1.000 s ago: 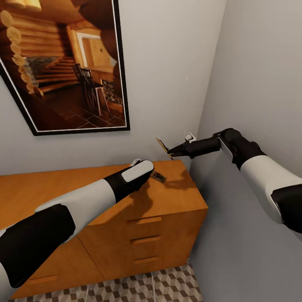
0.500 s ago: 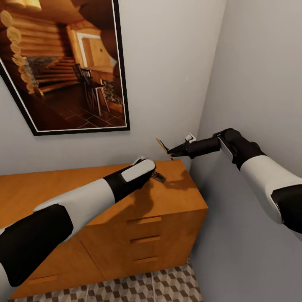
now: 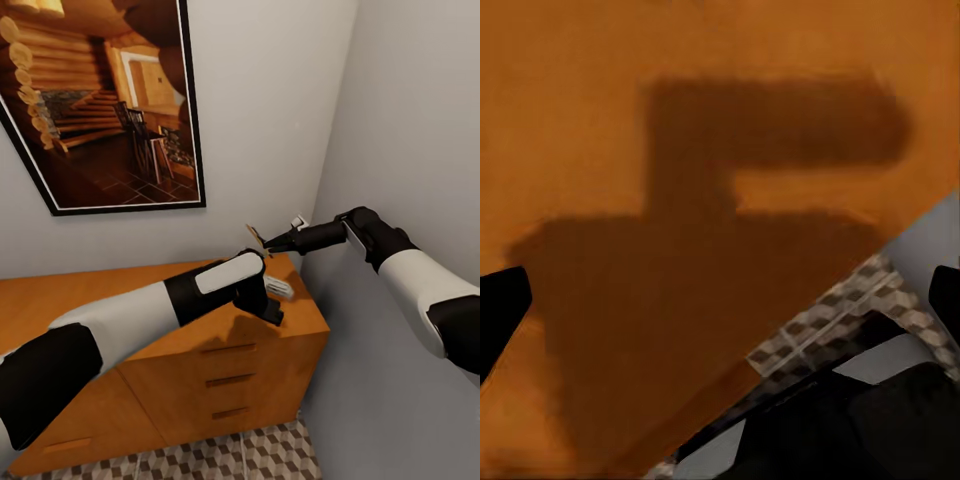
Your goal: Take the four mousetraps from the cabinet in the bathroom and place them on the bathroom floor. Make sure all four end up on the same floor surface, and ensure that at least two of them are either under or directly next to the same bathroom sink.
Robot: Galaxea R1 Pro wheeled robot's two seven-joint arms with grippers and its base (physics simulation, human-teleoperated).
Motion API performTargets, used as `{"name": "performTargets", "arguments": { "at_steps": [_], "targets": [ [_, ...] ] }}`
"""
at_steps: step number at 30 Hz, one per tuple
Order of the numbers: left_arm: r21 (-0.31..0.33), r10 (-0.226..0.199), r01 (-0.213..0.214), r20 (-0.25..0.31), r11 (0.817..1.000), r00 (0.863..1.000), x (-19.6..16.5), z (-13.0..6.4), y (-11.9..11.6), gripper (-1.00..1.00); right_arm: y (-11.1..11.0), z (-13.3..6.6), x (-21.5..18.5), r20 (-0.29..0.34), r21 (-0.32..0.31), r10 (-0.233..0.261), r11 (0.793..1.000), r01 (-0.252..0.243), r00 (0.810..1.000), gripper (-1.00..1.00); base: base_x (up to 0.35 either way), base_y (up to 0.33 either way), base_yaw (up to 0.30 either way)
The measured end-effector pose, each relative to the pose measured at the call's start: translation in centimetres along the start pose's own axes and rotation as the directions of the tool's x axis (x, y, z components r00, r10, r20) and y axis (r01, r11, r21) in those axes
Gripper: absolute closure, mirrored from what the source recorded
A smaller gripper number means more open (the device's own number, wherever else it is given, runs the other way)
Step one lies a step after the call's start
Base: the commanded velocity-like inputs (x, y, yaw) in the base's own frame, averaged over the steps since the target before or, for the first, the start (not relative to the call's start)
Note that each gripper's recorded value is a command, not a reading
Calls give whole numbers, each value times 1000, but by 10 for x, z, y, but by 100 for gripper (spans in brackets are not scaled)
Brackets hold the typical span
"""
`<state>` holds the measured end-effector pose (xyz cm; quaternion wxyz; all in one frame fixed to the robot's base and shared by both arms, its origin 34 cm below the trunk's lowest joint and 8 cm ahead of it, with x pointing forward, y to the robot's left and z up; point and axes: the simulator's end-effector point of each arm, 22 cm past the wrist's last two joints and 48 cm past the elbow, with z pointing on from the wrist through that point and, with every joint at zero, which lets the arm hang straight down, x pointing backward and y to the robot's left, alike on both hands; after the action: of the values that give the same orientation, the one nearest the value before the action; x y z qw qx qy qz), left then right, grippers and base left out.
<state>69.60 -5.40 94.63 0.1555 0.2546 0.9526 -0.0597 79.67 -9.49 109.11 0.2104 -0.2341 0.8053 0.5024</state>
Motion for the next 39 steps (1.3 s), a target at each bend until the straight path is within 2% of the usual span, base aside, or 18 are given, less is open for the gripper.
{"name": "performTargets", "arguments": {
  "at_steps": [1, 3, 5, 8, 10, 13, 16, 25, 39],
  "targets": [
    [-10, 23, -23, -3, 1000, 1000, 2, 0, 0, -100, 1, 2, 0, -2, -2, -1, 1000, 1, 1000, 100, 0, 0, -186],
    [-29, 101, -101, -9, 994, 995, 11, 1, -7, -100, 4, 10, 1, -10, -4, -2, 1000, 2, 1000, 100, 0, 0, -222],
    [-31, 152, -152, -6, 988, 988, 16, -1, -16, -100, 3, 15, 2, -15, 7, -4, 1000, 4, 1000, 100, 0, 0, -246],
    [-36, 206, -206, -4, 978, 979, 23, -2, -24, -100, -1, 23, 2, -21, 38, -7, 999, 7, 1000, 100, 0, 0, -261],
    [-40, 220, -220, -5, 975, 975, 25, -3, -25, -100, 1, 33, 2, -29, 46, -11, 999, 12, 1000, 100, 0, 3, -268],
    [-46, 226, -226, -5, 973, 974, 27, -3, -22, -100, 7, 46, 2, -39, 49, -19, 999, 20, 999, 100, 0, 84, -270],
    [-53, 226, -226, -6, 973, 974, 28, -3, -18, -100, 9, 49, 2, -41, 50, -22, 998, 24, 999, 100, 0, 209, -271],
    [-64, 225, -225, -6, 972, 974, 29, -6, -13, -100, 5, 44, 1, -38, 79, -24, 997, 27, 999, 100, 0, 281, -271],
    [-87, 235, -235, -13, 968, 972, 33, -8, -6, -100, 17, 49, -1, -42, 74, -40, 996, 43, 998, 100, 0, 315, -270]
  ]
}}
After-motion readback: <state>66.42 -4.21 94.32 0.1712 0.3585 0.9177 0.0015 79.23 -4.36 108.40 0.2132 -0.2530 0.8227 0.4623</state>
